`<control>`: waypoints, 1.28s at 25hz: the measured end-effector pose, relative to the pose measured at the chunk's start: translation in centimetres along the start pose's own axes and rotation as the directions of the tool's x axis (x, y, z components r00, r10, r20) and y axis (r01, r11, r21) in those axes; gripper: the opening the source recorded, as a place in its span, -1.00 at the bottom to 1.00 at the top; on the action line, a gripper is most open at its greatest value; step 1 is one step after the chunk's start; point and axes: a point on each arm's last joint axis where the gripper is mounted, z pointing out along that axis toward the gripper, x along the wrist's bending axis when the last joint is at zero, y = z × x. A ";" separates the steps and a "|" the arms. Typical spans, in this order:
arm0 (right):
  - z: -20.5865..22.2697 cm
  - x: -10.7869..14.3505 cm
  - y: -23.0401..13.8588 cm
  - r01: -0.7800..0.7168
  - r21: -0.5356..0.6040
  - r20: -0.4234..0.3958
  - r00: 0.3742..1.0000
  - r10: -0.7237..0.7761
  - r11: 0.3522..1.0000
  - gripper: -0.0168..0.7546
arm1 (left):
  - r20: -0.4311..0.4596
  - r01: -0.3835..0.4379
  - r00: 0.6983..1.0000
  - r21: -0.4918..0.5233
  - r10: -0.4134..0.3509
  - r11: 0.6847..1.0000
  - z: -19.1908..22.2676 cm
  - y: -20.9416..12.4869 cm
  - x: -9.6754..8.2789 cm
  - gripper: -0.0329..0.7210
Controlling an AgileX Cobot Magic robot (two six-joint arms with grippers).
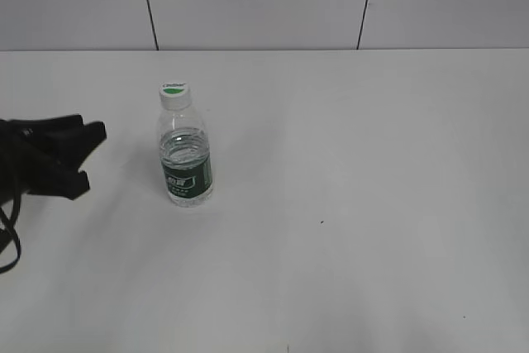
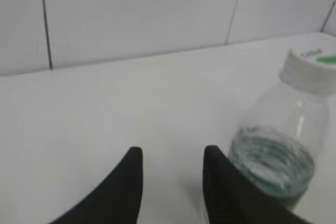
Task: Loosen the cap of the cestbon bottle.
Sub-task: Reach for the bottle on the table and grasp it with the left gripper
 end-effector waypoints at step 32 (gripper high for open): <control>0.0 0.0 0.0 0.000 0.000 0.000 1.000 0.000 1.000 0.24 | 0.355 -0.145 0.930 0.108 0.098 0.984 2.9 -3.9 -1.0 0.66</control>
